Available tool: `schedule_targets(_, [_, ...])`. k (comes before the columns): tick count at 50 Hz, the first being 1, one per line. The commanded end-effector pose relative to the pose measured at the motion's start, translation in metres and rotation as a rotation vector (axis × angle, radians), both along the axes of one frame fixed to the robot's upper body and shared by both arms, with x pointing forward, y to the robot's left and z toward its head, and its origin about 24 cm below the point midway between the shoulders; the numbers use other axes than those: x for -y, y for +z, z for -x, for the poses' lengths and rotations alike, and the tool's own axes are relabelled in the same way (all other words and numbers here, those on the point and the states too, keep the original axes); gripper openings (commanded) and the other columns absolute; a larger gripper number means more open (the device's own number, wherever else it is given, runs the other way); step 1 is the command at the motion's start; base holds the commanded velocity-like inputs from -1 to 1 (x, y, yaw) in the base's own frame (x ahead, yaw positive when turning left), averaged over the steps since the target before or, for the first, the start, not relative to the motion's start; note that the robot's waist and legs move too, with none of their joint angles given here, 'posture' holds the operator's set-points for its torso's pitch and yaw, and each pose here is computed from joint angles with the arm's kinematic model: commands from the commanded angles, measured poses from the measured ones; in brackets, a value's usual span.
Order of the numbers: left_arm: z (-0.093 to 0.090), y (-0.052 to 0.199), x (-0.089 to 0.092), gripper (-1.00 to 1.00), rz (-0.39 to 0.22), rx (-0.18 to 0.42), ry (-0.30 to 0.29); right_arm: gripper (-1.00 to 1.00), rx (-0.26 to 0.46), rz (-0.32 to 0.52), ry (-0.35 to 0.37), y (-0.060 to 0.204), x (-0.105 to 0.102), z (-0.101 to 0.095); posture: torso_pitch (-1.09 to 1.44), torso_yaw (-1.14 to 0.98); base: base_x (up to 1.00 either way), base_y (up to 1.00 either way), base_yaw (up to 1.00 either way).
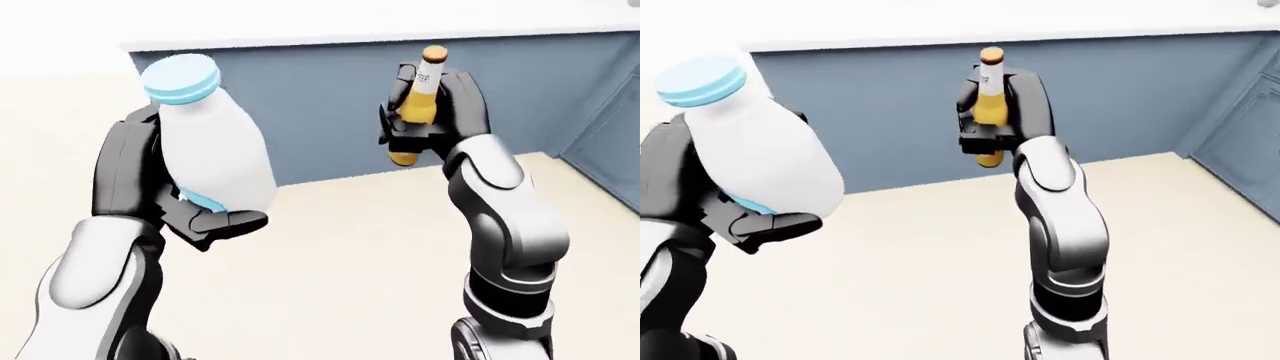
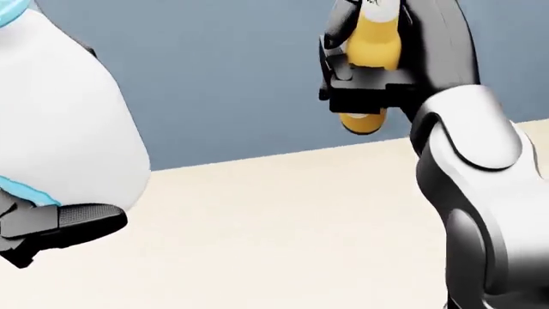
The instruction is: Move the drinks to the dining counter.
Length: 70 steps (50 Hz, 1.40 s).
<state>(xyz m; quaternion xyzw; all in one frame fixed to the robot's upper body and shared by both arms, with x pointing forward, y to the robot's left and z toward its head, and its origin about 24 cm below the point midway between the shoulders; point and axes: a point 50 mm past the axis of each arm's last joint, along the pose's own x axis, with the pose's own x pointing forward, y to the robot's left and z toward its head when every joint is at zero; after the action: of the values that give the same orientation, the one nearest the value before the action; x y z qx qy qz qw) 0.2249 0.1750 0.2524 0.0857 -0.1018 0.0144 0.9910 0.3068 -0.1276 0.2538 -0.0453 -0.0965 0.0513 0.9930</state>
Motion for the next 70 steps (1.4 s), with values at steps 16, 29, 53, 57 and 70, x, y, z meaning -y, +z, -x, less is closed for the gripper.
schedule_targets(16, [0.008,0.015,-0.002,-1.00,-0.011,0.131,0.034,-1.00,0.172,-0.015,0.074,0.028,-0.010,0.013,0.00,0.00,0.23,0.03,0.38])
schedule_targets(29, [0.008,0.015,-0.002,-1.00,-0.011,0.132,0.034,-1.00,0.166,-0.004,0.075,0.026,-0.010,0.013,0.00,0.00,0.26,0.04,0.84])
schedule_targets(53, [0.003,0.023,0.005,-1.00,-0.024,0.142,0.020,-1.00,0.209,-0.024,0.051,0.040,0.000,0.024,0.00,0.00,0.21,0.00,0.00])
schedule_targets(57, [0.005,0.028,0.003,-1.00,-0.024,0.148,0.024,-1.00,0.221,-0.029,0.051,0.044,0.000,0.028,0.00,0.00,0.33,0.00,0.00])
schedule_targets(70, [0.005,0.036,0.004,-1.00,-0.031,0.159,0.025,-1.00,0.238,-0.037,0.054,0.052,0.002,0.034,0.00,0.00,0.10,0.00,0.00])
